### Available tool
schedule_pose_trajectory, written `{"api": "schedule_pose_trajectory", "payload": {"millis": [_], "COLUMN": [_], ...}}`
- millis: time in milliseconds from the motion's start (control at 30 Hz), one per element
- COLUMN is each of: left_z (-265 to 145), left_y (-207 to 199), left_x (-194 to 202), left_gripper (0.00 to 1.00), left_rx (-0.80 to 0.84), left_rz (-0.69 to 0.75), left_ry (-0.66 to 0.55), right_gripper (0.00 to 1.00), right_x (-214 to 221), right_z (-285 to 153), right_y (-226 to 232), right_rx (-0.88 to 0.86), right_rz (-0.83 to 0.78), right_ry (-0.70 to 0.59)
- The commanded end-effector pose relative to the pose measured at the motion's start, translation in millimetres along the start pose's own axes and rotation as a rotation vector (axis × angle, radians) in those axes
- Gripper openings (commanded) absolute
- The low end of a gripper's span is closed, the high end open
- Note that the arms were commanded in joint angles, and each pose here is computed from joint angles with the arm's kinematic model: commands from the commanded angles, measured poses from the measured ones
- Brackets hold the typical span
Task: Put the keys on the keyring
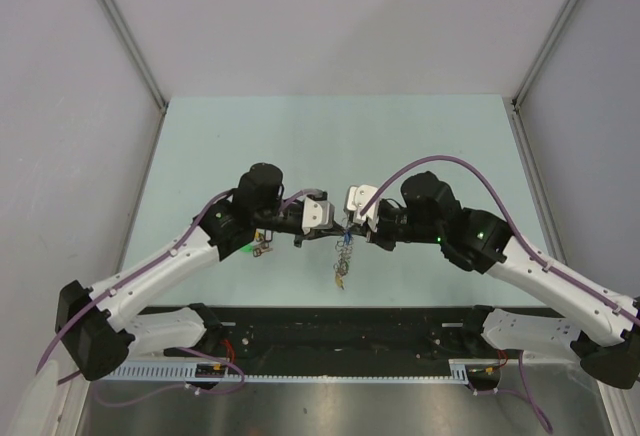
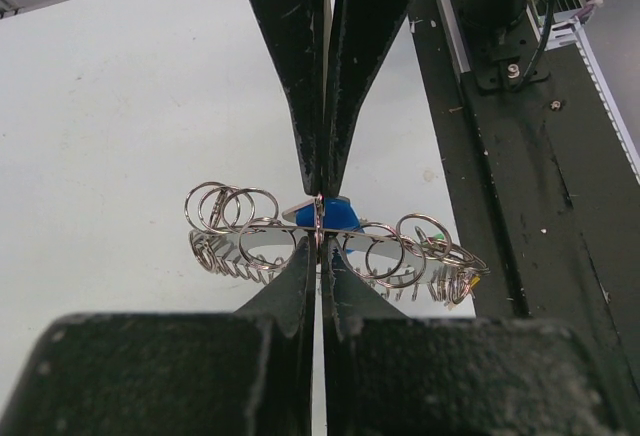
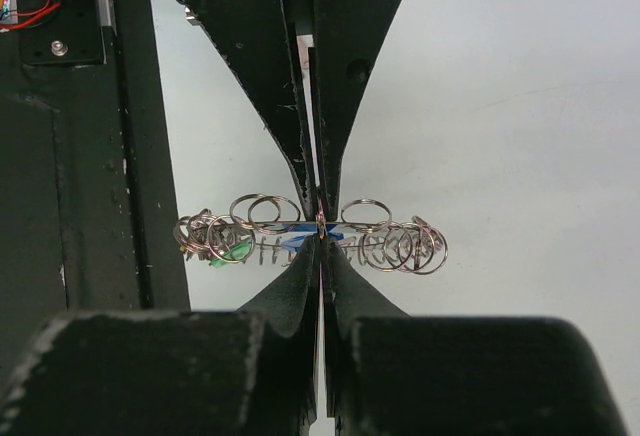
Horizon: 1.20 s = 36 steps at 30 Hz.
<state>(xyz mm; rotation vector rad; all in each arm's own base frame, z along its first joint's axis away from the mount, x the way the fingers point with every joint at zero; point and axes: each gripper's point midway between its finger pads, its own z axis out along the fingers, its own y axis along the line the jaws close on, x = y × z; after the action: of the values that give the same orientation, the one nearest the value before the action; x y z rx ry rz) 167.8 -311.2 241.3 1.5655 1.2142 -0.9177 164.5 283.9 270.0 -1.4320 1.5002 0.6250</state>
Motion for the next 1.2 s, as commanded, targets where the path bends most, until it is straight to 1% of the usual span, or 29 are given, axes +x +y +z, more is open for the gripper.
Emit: {"api": "schedule_pose_trajectory", "payload": {"millis": [0,133,367,433,533,700,1000,1167], "left_z": [2,2,3,3,3,3,1,1], "left_y": [0,2,3,3,3,2,-1,-2], "left_x": [-28,-30,-31,-32,-32,-32,-37,-38], "left_gripper": [0.0,0.0,0.0,0.0,0.0,0.0,0.0,0.0], "left_rx": [0.024,0.008,0.0,0.0,-0.005,0.0,0.013,0.018], "left_rz": [0.067,0.07,0.067,0.069,0.069,0.067,0.082,0.082], "left_ry": [-0.058,-0.064,-0.085,-0.093,-0.096,-0.096,-0.113,-0.12], "right_gripper": [0.0,0.0,0.23,0.28,0.29,0.29,0.29,0.26], "right_x": [-19,-20,-19,-15,-8,-8,-2,-1], "right_z": [3,3,-15,-19,-24,-27,-18,-14], "right_y": [-2,-4,-7,-6,-7,-4,-7,-8], "right_rx": [0.004,0.016,0.052,0.046,0.05,0.02,0.002,-0.011], "right_rz": [-0.01,-0.006,0.025,0.038,0.058,0.061,0.065,0.065], "right_ry": [-0.066,-0.066,-0.07,-0.059,-0.039,-0.059,-0.052,-0.053]}}
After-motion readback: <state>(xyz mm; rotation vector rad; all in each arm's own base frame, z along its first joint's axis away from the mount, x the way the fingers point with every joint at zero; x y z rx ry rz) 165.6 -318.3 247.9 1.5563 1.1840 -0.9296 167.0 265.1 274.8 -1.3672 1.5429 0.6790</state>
